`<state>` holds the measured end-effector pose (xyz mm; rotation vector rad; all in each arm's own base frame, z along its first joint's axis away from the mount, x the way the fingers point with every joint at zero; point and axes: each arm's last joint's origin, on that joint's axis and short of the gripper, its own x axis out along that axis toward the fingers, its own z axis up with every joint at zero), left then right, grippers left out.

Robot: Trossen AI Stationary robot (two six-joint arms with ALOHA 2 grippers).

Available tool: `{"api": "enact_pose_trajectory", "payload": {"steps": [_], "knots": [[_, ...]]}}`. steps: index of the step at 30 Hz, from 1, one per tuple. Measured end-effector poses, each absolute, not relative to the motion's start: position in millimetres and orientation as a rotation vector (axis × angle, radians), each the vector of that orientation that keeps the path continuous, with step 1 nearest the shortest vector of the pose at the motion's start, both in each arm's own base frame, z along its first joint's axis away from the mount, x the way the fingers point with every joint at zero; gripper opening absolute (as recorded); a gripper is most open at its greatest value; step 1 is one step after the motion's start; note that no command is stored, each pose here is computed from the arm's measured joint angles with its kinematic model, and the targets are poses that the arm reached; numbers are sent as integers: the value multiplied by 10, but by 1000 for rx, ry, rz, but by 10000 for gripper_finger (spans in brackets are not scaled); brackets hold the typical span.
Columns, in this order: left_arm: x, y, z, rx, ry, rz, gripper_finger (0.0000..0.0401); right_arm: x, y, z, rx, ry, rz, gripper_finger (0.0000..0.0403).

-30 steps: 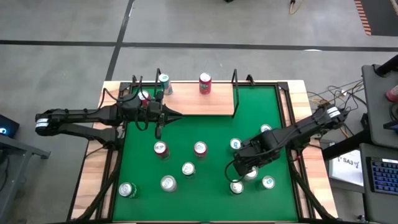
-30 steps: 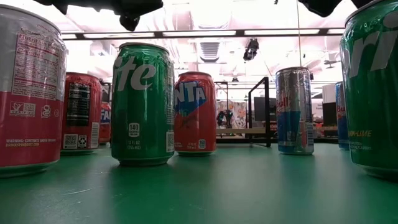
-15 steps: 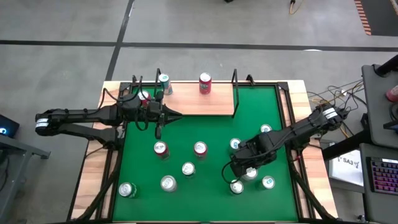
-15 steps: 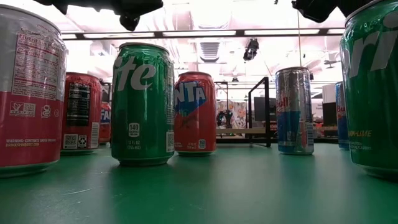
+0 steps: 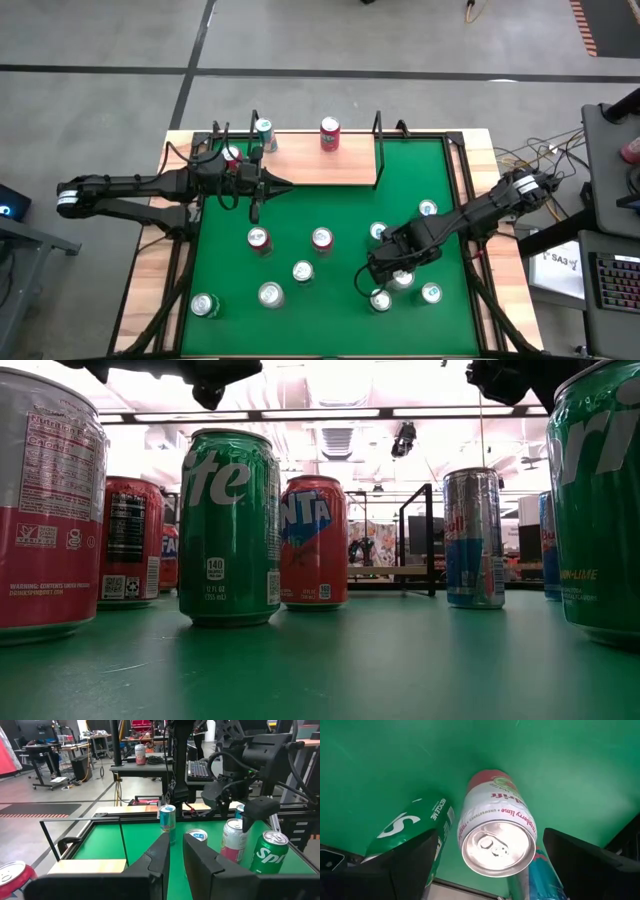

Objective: Pick and place cans onto a shelf
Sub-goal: Put the right pink white soda can on the shelf

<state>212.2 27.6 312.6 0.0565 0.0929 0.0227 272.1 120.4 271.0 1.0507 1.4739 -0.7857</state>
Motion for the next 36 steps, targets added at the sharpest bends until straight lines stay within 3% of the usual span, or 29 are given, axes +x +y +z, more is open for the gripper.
{"api": "enact_pose_trajectory", "payload": {"steps": [36], "knots": [[2123, 276, 3117, 47, 101, 23, 36, 2736, 1397, 2430, 941, 1476, -868, 354]]}}
